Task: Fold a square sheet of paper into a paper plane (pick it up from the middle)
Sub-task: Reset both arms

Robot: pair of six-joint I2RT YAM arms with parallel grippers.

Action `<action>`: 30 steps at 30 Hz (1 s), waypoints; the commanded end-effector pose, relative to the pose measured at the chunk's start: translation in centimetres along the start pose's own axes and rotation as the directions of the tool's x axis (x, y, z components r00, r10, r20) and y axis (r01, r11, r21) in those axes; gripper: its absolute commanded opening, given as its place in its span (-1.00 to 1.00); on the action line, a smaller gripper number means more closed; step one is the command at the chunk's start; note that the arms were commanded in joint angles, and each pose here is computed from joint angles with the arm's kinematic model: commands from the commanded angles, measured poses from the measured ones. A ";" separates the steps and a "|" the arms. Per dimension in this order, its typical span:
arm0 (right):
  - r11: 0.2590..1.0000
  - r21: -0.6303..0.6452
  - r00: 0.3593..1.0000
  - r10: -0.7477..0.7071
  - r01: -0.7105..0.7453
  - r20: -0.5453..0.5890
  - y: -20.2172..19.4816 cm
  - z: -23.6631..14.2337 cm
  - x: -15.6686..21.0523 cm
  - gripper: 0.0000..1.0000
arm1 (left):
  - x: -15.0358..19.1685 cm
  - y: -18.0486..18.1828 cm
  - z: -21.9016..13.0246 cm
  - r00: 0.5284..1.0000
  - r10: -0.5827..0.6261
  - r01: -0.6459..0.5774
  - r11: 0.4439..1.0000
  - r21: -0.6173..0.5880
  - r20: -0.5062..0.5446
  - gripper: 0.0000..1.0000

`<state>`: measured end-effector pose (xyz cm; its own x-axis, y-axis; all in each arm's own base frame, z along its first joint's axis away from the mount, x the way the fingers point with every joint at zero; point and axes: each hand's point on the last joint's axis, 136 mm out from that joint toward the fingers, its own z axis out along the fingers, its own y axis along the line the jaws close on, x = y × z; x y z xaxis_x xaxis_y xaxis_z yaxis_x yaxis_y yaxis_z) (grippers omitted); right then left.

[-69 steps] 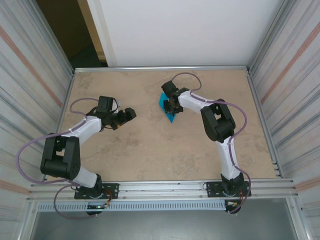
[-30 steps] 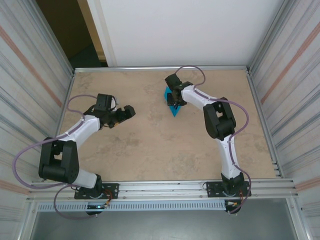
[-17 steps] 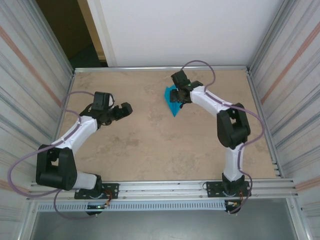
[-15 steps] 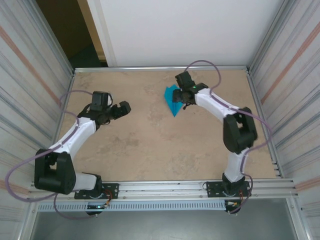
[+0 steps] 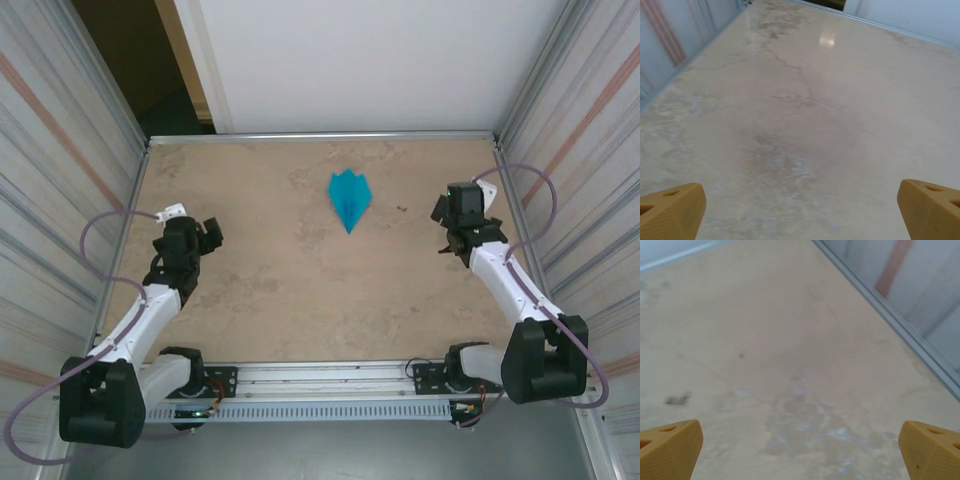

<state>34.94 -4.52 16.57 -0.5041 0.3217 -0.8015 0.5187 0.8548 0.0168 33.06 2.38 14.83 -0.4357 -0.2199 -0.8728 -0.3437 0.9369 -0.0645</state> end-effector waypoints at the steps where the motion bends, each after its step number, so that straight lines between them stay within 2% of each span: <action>1: 0.997 0.045 0.994 0.060 -0.064 0.092 -2.1 0.5 -0.7 0.98 | -1.3 1.6 0.2 0.990 0.089 -0.079 0.993 -0.092 0.111 0.97; 4: 0.998 0.022 0.995 0.060 -0.062 0.086 -2.9 2.0 0.7 0.98 | -0.1 1.0 1.2 0.983 0.150 -0.144 0.988 -0.061 0.105 0.97; 6: 1.000 0.008 0.994 0.026 -0.027 0.103 -2.9 2.7 1.4 0.98 | 0.4 0.1 1.9 0.980 0.166 -0.167 0.986 0.004 0.107 0.97; 10: 0.998 -0.048 0.989 -0.020 0.027 0.149 -2.2 3.4 2.0 0.98 | 1.1 -1.7 2.7 0.982 0.129 -0.152 0.973 0.175 0.138 0.97; 13: 0.991 -0.114 0.981 -0.053 0.075 0.188 -1.2 3.7 2.3 0.98 | 1.2 -2.7 3.1 0.977 0.120 -0.163 0.954 0.253 0.174 0.97; 16: 0.978 -0.180 0.968 -0.055 0.101 0.244 -0.2 4.0 2.9 0.98 | 1.3 -3.0 3.8 0.979 0.132 -0.172 0.944 0.282 0.154 0.90; 19: 0.962 -0.235 0.959 -0.070 0.137 0.273 1.0 4.5 3.3 0.98 | 1.0 -2.7 3.8 0.973 0.136 -0.185 0.943 0.276 0.187 0.89; 23: 0.942 -0.304 0.960 -0.060 0.145 0.273 2.2 5.2 3.4 0.98 | 1.0 -2.6 3.8 0.964 0.135 -0.201 0.936 0.290 0.231 0.94; 30: 0.927 -0.336 0.964 -0.083 0.168 0.253 3.0 6.4 4.5 0.98 | 1.3 -2.7 4.8 0.966 0.143 -0.201 0.938 0.281 0.215 0.92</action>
<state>37.58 -3.55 7.82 -0.4059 0.1650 -0.8989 0.2154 0.9731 0.0813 36.80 0.72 10.41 -0.3418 -0.0391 -0.9390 -0.0072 0.9992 -0.0390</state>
